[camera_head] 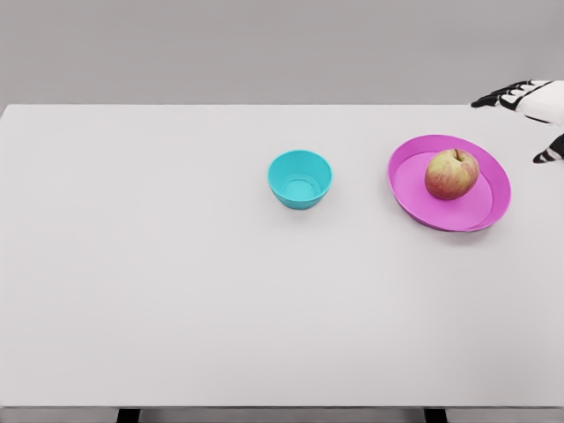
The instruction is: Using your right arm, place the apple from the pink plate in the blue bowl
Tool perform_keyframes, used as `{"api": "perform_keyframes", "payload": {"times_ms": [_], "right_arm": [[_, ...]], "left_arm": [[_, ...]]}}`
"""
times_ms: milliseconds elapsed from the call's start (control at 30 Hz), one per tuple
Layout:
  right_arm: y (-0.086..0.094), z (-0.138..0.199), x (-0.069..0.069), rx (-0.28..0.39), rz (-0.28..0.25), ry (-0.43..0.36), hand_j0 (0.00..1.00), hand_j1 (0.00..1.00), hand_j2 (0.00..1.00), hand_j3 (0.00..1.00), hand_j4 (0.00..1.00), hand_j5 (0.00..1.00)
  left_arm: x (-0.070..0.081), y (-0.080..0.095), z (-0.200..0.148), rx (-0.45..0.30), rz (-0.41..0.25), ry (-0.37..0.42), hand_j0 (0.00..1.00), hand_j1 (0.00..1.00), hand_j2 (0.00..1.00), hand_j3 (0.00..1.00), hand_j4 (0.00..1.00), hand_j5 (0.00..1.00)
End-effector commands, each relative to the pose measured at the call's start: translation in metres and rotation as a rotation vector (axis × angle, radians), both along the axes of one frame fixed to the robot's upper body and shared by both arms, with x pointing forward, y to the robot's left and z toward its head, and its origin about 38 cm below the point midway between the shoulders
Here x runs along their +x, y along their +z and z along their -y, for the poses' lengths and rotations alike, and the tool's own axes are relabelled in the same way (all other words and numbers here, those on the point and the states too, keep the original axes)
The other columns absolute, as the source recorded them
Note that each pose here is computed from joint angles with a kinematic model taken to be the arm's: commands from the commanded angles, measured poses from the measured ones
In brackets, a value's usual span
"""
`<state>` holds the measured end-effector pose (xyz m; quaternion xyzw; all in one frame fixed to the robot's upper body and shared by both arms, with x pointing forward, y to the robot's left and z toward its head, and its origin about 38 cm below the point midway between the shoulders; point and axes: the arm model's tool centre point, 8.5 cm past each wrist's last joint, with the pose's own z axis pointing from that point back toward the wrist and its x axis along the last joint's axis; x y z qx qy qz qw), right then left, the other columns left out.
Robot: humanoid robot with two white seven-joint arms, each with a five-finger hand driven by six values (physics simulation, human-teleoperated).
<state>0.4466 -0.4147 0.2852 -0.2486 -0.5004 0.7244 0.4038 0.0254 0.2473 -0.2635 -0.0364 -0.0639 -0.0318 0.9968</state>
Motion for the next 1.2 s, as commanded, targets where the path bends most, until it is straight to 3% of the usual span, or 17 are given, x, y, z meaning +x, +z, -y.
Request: {"api": "perform_keyframes", "payload": {"times_ms": [0, 100, 233, 367, 500, 1167], "right_arm": [[-0.052, 0.004, 0.007, -0.004, -0.143, -0.039, 1.0, 1.0, 1.0, 1.0, 1.0, 1.0], [-0.054, -0.001, 0.012, -0.002, -0.146, -0.031, 1.0, 1.0, 1.0, 1.0, 1.0, 1.0], [-0.08, -0.005, 0.016, 0.004, -0.205, -0.037, 1.0, 1.0, 1.0, 1.0, 1.0, 1.0], [-0.067, -0.017, 0.026, 0.014, -0.173, -0.019, 1.0, 1.0, 1.0, 1.0, 1.0, 1.0], [-0.079, -0.027, 0.037, 0.009, -0.208, -0.015, 1.0, 1.0, 1.0, 1.0, 1.0, 1.0], [-0.096, -0.038, 0.043, 0.001, -0.252, -0.006, 1.0, 1.0, 1.0, 1.0, 1.0, 1.0]], "left_arm": [[0.0, 0.0, 0.0, 0.0, 0.0, -0.001, 1.0, 1.0, 1.0, 1.0, 1.0, 1.0], [0.0, 0.0, 0.0, 0.0, 0.0, 0.001, 1.0, 1.0, 1.0, 1.0, 1.0, 1.0], [0.0, 0.0, 0.0, 0.0, 0.0, 0.001, 1.0, 1.0, 1.0, 1.0, 1.0, 1.0], [0.0, 0.0, 0.0, 0.0, 0.0, 0.001, 1.0, 1.0, 1.0, 1.0, 1.0, 1.0], [0.0, 0.0, 0.0, 0.0, 0.0, 0.001, 1.0, 1.0, 1.0, 1.0, 1.0, 1.0], [0.0, 0.0, 0.0, 0.0, 0.0, 0.001, 1.0, 1.0, 1.0, 1.0, 1.0, 1.0]]}}
